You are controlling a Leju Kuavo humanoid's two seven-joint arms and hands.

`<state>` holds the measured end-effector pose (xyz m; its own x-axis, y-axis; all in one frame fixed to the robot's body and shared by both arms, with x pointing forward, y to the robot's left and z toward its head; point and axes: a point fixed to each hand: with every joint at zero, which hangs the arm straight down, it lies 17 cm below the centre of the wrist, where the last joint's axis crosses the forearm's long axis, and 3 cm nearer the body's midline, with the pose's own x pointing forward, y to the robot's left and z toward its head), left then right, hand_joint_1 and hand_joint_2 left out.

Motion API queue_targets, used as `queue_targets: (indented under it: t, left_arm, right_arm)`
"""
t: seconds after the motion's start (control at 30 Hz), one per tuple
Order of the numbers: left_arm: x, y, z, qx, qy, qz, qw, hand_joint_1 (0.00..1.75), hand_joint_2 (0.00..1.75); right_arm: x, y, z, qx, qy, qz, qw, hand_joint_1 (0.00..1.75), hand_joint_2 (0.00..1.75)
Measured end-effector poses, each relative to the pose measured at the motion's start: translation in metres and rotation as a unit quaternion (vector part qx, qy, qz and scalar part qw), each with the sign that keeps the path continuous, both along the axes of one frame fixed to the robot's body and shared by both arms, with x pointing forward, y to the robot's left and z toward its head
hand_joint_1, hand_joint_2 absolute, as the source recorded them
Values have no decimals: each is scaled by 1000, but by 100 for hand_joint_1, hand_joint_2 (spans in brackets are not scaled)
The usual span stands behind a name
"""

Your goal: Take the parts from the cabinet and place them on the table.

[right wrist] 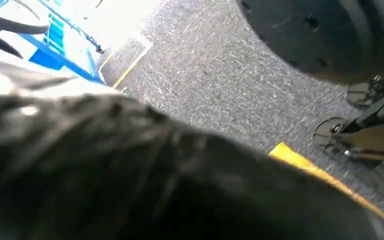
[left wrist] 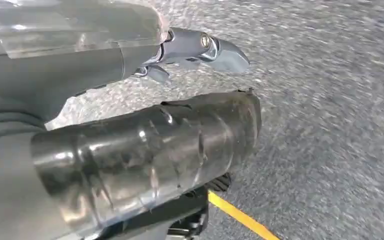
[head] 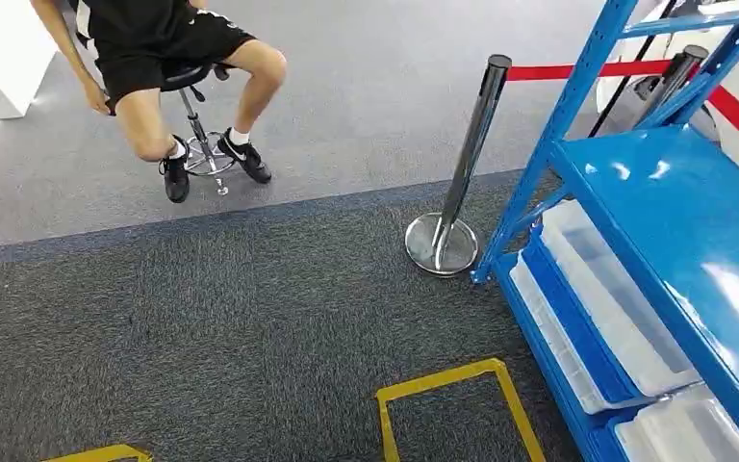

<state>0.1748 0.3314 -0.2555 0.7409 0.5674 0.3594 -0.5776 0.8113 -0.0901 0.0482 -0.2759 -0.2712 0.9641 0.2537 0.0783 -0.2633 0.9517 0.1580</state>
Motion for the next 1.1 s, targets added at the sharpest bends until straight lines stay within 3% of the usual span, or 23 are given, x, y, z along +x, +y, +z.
queue_targets:
  t: [0.27,0.77,1.1]
  left_arm:
    - [-10,4,-2,-15,8,-4,1000,0,0]
    - [-41,18,-8,-46,40,40,997,0,0]
    - [-30,-4,-8,-58,41,38,997,0,0]
  right_arm:
    - [1,7,1,8,1,10,1000,0,0]
    - [5,26,4,27,3,51,998,0,0]
    - [11,30,6,28,5,62,998,0,0]
